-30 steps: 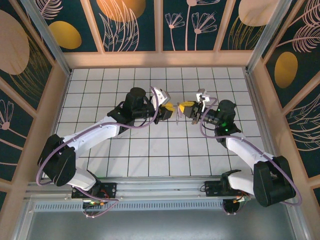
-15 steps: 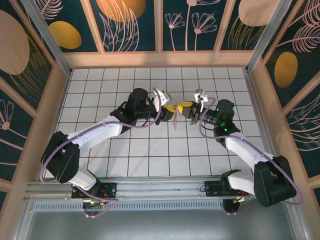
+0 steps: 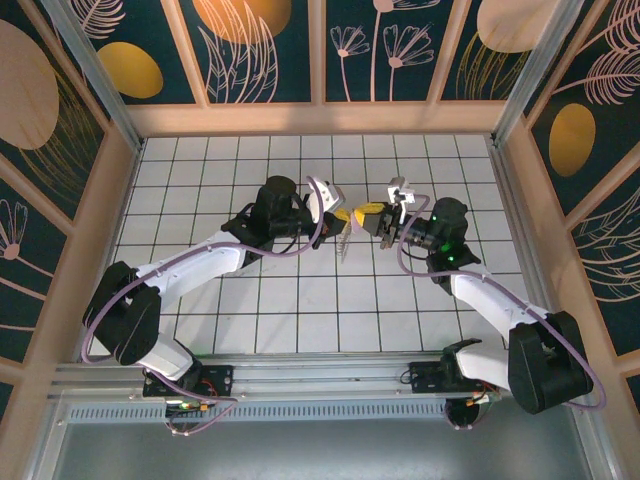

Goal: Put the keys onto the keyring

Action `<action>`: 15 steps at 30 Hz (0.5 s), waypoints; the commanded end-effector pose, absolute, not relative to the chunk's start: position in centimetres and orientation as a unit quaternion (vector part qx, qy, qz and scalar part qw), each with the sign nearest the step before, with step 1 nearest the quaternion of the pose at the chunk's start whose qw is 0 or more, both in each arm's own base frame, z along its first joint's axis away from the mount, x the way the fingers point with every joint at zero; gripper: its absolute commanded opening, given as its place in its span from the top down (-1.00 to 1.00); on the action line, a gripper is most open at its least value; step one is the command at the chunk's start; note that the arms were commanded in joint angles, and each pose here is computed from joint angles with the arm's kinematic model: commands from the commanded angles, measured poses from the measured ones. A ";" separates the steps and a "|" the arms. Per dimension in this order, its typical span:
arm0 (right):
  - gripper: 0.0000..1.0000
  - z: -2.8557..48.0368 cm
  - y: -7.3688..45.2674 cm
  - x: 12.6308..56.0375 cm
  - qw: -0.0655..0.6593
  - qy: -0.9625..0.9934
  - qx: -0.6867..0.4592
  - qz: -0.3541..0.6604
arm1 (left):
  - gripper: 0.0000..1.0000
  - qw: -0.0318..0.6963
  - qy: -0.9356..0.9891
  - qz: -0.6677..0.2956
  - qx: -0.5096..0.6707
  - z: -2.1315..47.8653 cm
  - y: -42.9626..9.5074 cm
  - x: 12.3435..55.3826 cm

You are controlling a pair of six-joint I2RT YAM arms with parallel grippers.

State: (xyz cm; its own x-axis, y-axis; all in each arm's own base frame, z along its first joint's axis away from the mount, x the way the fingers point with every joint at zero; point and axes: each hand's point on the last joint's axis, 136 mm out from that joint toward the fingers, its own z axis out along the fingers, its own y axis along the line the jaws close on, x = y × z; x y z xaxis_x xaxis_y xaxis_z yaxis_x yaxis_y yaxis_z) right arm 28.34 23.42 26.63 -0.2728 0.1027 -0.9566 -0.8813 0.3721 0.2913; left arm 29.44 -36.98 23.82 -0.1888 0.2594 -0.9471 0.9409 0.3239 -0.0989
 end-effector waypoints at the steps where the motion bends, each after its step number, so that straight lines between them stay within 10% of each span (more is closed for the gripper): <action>1: 1.00 29.2 23.7 27.7 0.547 0.611 -0.329 0.468 | 1.00 0.484 0.636 -0.385 0.461 25.9 -37.9 29.1; 15: 1.00 28.9 21.9 30.0 0.569 0.641 -0.288 0.427 | 1.00 0.493 0.633 -0.379 0.462 25.9 -37.1 28.4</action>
State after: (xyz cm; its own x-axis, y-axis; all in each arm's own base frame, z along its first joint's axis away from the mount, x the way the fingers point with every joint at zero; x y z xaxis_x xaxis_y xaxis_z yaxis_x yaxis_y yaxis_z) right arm 29.00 22.76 26.60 -0.2618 0.0962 -0.9603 -0.8616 0.4250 0.2775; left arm 29.46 -36.99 23.93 -0.1573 0.2488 -0.9557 0.9447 0.3198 -0.0722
